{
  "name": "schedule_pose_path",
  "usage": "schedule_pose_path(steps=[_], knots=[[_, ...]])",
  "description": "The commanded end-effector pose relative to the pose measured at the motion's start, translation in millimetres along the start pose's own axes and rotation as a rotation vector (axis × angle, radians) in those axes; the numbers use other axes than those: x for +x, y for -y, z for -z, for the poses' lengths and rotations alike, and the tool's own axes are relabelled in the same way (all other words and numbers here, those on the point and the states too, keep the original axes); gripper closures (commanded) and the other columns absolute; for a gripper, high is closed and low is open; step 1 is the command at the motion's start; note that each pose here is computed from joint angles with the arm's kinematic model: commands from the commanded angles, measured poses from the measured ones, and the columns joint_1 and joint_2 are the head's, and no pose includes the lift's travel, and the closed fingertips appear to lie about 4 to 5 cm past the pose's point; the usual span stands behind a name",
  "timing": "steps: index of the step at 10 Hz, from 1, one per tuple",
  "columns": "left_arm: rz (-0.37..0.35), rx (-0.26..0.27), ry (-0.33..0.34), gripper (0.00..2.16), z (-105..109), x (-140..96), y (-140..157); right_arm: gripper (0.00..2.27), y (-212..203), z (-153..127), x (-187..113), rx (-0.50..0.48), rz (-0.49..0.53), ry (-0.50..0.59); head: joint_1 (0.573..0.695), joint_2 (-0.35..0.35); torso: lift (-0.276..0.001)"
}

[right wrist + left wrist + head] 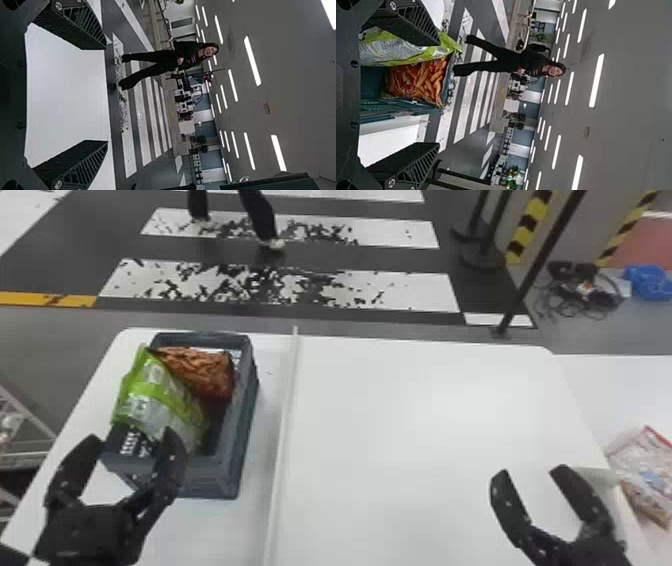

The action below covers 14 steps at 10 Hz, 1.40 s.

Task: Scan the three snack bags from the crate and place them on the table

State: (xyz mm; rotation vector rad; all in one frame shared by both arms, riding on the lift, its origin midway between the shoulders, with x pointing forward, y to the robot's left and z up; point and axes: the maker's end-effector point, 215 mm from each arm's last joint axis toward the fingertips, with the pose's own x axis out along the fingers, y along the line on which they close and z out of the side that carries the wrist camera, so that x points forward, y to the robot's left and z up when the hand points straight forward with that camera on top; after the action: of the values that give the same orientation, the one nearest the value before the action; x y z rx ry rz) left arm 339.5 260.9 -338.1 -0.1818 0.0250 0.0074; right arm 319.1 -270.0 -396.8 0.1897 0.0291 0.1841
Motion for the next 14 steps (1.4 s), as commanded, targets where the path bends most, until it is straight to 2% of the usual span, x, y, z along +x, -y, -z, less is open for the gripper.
schedule_pose_path(steps=[1,4,6,13,14], knots=[[-0.022,-0.015,0.003,0.10,1.3,2.6,-14.8,0.09,-2.0,-1.7,-5.6,-0.002,-0.001,-0.001,0.695,-0.019,-0.036],[-0.069,-0.018,0.000,0.10,7.7,24.1,-50.2,0.09,-10.4,-10.8,-12.8,-0.005,-0.009,0.012,0.695,0.038,-0.036],[-0.081,-0.023,-0.040,0.10,19.2,42.5,-57.3,0.09,-7.5,-10.7,-13.6,-0.011,-0.005,0.010,0.695,0.074,-0.036],[-0.145,-0.034,-0.067,0.11,53.7,87.9,-94.4,0.09,7.8,-13.4,-17.8,-0.037,0.016,-0.001,0.695,0.099,-0.036],[-0.140,-0.037,-0.071,0.21,56.6,91.9,-92.7,0.09,9.0,-14.5,-17.9,-0.040,0.017,0.001,0.695,0.098,-0.036]])
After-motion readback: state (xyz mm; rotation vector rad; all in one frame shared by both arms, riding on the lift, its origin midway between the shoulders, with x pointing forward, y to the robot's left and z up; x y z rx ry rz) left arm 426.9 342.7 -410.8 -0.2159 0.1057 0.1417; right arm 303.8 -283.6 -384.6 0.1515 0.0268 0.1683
